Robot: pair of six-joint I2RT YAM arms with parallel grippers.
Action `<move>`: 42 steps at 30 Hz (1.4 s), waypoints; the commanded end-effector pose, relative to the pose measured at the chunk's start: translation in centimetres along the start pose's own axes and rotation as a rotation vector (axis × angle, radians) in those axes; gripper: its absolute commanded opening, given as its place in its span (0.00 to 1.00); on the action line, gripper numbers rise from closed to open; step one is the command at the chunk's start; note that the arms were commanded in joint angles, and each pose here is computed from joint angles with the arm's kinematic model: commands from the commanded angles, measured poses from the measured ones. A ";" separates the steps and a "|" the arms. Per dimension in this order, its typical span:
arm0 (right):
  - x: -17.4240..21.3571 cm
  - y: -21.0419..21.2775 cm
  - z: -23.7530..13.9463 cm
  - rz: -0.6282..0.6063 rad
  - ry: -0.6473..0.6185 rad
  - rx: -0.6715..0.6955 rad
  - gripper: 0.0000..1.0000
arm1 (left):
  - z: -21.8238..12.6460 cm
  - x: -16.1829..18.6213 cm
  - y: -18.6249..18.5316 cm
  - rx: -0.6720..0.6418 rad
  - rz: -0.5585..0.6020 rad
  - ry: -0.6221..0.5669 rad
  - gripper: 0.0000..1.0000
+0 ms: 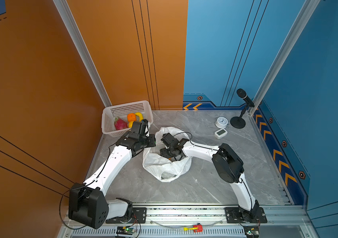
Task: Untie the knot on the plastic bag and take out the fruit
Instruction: 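Close the right gripper on the orange inside the bag, then lift the orange out of the bag toward the left gripper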
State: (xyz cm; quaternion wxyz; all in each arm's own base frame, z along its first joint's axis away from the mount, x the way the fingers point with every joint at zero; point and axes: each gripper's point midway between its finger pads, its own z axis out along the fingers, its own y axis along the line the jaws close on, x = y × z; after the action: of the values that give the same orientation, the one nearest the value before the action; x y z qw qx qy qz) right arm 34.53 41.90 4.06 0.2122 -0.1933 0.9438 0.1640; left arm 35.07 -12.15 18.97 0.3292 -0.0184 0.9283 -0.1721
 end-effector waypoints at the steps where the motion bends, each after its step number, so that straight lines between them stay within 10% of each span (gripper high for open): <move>1: -0.6 0.8 -0.7 -0.001 -0.012 -0.016 0.63 | -0.4 -0.6 0.3 -0.012 -0.011 -0.019 0.23; 14: -3.3 2.5 -5.6 0.004 -0.111 -0.092 0.41 | 0.1 -0.1 0.4 -0.010 -0.016 0.010 0.49; 28: -4.2 3.6 -12.4 0.006 -0.212 -0.192 0.35 | 0.1 -1.1 0.3 -0.011 -0.007 -0.006 0.51; 42: -7.7 3.4 -22.9 0.141 -0.324 -0.361 0.35 | -7.1 -6.6 -4.2 0.197 0.063 -0.306 0.72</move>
State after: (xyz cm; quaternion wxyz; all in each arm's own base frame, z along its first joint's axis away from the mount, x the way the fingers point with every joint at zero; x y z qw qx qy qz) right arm 31.98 38.91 25.60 0.3200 -0.1577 0.8688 0.3434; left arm 35.41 -12.28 25.86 0.4245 -0.0071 0.8796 -0.2147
